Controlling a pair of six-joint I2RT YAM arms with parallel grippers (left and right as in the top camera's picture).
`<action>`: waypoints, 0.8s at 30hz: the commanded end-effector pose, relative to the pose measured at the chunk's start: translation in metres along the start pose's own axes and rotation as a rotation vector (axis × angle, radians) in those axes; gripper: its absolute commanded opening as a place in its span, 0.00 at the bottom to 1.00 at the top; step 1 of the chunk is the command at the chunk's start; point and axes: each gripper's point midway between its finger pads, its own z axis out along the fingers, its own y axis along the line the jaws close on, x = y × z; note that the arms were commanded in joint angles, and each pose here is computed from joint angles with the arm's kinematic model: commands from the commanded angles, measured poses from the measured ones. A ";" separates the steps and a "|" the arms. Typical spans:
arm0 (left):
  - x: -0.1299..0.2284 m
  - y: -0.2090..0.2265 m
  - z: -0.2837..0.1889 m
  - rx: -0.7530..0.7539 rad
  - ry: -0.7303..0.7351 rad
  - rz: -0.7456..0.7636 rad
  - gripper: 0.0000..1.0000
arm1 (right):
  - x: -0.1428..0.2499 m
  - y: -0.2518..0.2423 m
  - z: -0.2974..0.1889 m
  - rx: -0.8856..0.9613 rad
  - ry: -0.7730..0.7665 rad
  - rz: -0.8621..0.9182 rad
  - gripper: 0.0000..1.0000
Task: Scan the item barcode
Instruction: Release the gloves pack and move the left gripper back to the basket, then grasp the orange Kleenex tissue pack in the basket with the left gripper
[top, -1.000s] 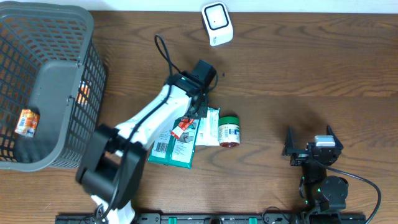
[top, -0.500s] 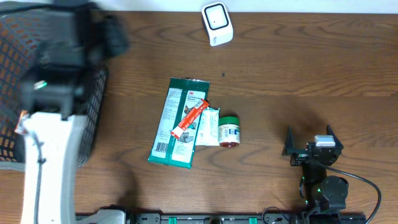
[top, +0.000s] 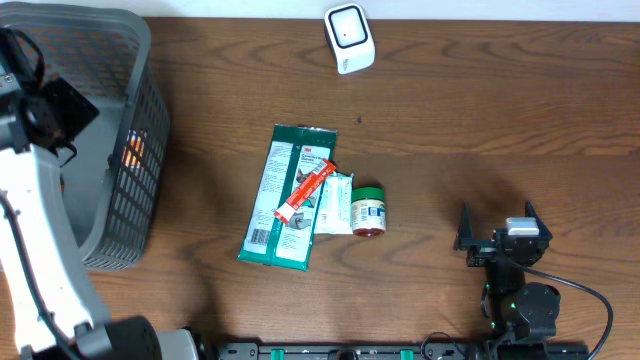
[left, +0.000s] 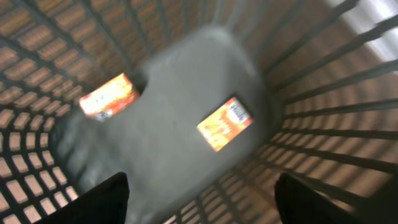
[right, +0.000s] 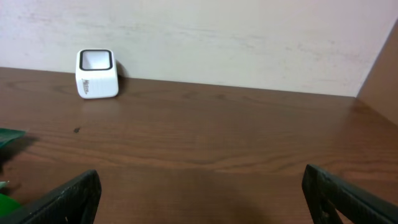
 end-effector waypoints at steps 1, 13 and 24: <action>0.017 0.007 0.034 -0.062 0.106 0.022 0.87 | 0.000 -0.002 0.000 0.013 0.000 0.015 0.99; 0.075 0.009 0.134 -0.159 0.433 0.065 0.94 | 0.000 -0.002 0.000 0.013 0.000 0.015 0.99; 0.116 0.012 0.187 -0.202 0.600 0.077 0.94 | 0.000 -0.002 0.000 0.013 0.000 0.015 0.99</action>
